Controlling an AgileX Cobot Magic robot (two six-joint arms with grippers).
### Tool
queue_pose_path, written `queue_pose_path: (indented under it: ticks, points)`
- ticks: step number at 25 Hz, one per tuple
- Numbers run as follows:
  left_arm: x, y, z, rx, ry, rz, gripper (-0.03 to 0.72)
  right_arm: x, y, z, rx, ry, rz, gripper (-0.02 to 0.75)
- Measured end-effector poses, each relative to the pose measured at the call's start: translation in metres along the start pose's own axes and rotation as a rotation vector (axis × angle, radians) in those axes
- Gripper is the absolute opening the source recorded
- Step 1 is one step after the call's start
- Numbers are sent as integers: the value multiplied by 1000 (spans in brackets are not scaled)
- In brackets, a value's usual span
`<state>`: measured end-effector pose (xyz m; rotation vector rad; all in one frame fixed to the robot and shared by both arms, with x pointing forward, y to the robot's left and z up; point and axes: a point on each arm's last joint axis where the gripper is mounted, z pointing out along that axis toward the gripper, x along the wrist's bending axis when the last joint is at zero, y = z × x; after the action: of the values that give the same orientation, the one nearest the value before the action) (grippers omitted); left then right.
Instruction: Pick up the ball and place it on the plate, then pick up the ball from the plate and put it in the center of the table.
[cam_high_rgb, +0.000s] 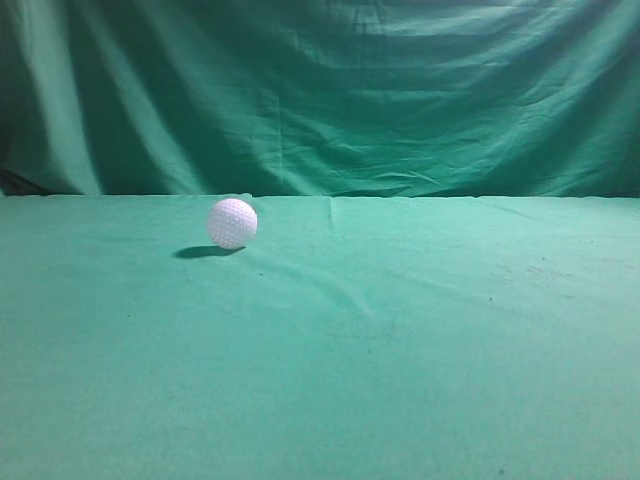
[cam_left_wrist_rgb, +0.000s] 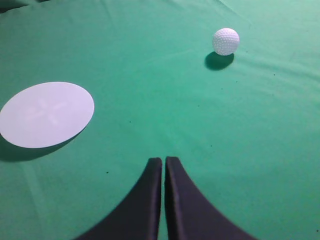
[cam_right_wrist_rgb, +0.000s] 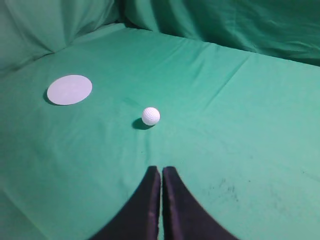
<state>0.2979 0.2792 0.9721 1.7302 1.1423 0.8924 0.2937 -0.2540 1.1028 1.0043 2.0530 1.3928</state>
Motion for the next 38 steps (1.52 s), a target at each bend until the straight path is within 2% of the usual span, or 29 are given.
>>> queue_pose_path:
  ticks: [9, 14, 18, 21, 29, 34, 38]
  points:
    - [0, 0, 0, 0, 0, 0, 0, 2, -21, 5, 25, 29, 36, 0]
    - [0, 0, 0, 0, 0, 0, 0, 2, -17, 5, -24, 33, -67, 0]
    - [0, 0, 0, 0, 0, 0, 0, 2, -26, 6, -43, 30, -70, 0]
    - [0, 0, 0, 0, 0, 0, 0, -2, -45, 10, -88, -26, -21, 0]
    - [0, 0, 0, 0, 0, 0, 0, -19, -107, 25, -267, -285, 90, 0]
    - [0, 0, 0, 0, 0, 0, 0, -27, -137, 35, -250, -420, 135, 0]
    - [0, 0, 0, 0, 0, 0, 0, -31, -142, 34, -226, -499, 164, 0]
